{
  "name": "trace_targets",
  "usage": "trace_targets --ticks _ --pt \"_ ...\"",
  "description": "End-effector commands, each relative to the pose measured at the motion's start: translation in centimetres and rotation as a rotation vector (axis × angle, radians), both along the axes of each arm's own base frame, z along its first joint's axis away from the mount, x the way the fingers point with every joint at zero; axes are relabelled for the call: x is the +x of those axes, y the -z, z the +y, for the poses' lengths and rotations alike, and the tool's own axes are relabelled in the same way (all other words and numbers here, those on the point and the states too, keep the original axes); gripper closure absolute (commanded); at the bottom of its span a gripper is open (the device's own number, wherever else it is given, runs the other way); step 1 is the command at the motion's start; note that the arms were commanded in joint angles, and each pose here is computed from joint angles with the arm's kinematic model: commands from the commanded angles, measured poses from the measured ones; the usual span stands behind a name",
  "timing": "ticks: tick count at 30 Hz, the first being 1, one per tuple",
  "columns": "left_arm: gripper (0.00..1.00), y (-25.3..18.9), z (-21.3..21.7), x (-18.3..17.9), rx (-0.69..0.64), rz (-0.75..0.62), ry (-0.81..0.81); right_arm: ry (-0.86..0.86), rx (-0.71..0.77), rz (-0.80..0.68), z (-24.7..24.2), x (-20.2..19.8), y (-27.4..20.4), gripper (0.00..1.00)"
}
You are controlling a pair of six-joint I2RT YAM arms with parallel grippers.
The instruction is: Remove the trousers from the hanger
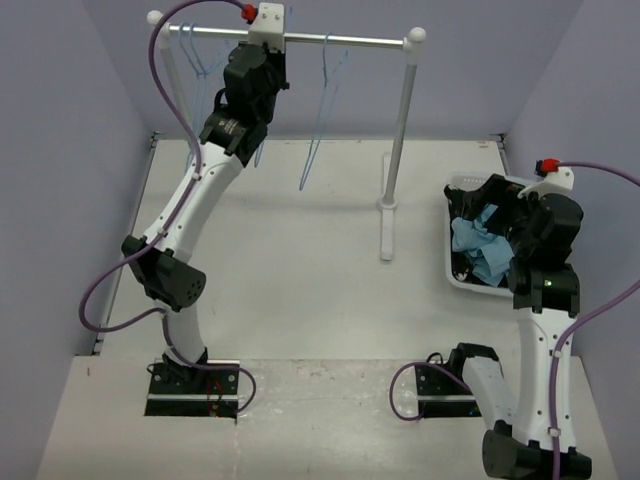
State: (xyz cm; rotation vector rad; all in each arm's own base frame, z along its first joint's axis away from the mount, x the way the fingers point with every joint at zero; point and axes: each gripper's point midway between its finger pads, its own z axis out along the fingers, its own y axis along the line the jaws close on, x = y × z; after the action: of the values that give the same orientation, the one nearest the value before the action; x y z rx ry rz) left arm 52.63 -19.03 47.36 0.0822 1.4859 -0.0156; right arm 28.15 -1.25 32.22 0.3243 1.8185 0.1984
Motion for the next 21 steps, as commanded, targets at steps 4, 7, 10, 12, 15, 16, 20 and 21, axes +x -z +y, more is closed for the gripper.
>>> trace_targets --ticks 4,7,10,12,15,16,20,21 --pt "1.0 2.0 1.1 -0.7 -0.032 -0.018 -0.014 0.006 -0.025 -0.051 -0.1 -0.5 -1.2 0.01" --pt "1.0 1.9 1.8 -2.1 -0.038 -0.021 -0.009 -0.003 -0.018 -0.056 0.1 -0.7 -1.3 0.01" --pt "1.0 2.4 2.2 -3.1 -0.033 -0.009 -0.012 -0.012 -0.015 -0.061 0.3 -0.9 -1.5 0.01" --pt "1.0 3.0 2.3 -3.6 -0.026 0.002 -0.003 -0.014 -0.014 -0.066 0.4 -1.0 -1.6 0.01" --pt "1.0 1.7 2.1 -5.2 -0.034 -0.025 0.055 -0.023 -0.011 -0.077 0.6 -1.3 -1.8 0.01" --pt "1.0 0.8 2.2 -6.1 -0.04 -0.042 0.071 -0.029 -0.01 -0.083 0.7 -1.4 -1.9 0.01" --pt "0.72 -1.3 3.2 -8.1 -0.091 -0.065 0.067 -0.039 0.011 -0.09 1.2 -2.0 -2.1 0.01" --pt "0.4 -1.6 3.5 -8.4 -0.094 -0.058 0.058 -0.04 0.014 -0.092 1.2 -2.1 -2.2 0.01"
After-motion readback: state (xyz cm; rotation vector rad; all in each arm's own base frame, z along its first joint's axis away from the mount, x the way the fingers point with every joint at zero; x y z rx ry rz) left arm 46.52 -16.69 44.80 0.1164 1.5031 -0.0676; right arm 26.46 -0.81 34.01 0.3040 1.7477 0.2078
